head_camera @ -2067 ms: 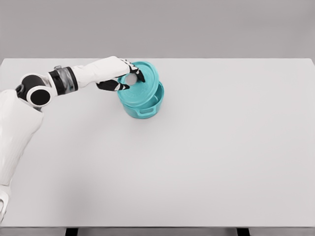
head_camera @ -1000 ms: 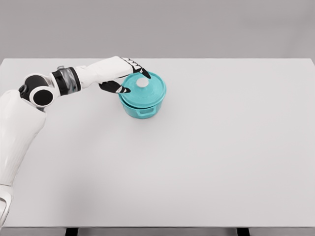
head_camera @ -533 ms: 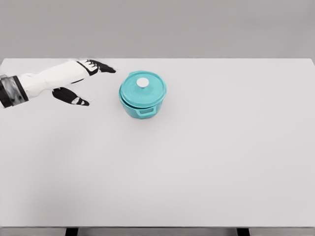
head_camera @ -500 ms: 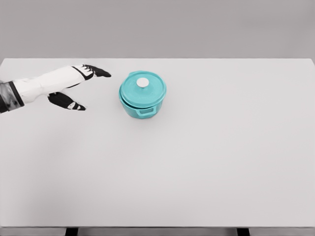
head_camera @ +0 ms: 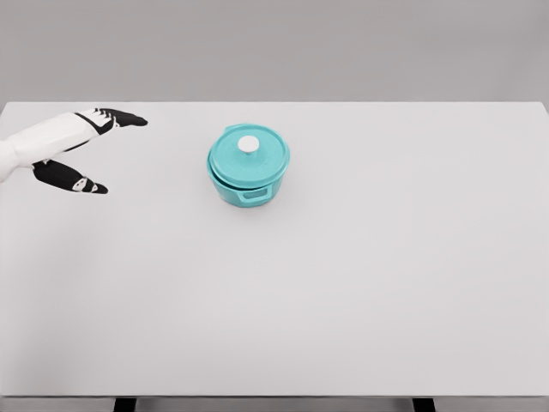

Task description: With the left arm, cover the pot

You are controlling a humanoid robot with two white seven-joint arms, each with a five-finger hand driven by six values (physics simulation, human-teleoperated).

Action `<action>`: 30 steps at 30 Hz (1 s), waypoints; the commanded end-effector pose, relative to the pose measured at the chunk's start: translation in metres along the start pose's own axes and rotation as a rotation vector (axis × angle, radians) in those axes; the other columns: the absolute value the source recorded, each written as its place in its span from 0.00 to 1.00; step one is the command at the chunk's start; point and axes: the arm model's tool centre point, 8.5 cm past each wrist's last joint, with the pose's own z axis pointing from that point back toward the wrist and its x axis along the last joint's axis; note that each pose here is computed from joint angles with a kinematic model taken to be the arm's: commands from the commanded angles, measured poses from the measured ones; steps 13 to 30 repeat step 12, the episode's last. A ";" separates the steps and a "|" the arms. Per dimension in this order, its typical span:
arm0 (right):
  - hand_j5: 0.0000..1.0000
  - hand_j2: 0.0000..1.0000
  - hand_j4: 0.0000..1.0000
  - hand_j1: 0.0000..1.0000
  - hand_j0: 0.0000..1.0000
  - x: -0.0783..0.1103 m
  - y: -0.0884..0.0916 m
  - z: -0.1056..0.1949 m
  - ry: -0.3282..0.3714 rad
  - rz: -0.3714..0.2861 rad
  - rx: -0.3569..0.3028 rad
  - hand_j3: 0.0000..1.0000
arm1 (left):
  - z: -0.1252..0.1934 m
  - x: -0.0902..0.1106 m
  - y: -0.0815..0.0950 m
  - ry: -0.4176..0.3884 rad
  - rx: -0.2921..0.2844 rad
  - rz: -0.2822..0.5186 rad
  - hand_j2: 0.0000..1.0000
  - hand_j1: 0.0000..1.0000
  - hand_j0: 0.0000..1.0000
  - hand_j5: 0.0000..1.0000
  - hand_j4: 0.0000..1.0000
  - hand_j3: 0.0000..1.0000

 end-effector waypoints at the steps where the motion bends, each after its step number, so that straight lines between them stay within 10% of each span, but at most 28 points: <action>1: 1.00 1.00 1.00 1.00 1.00 0.000 0.000 0.000 0.000 0.000 0.000 1.00 | 0.001 0.000 0.001 0.000 0.005 0.006 1.00 1.00 1.00 1.00 1.00 1.00; 30: 1.00 1.00 1.00 1.00 1.00 0.000 0.000 0.000 0.000 0.000 0.000 1.00 | 0.001 -0.001 0.002 0.003 0.003 0.001 1.00 1.00 1.00 1.00 1.00 1.00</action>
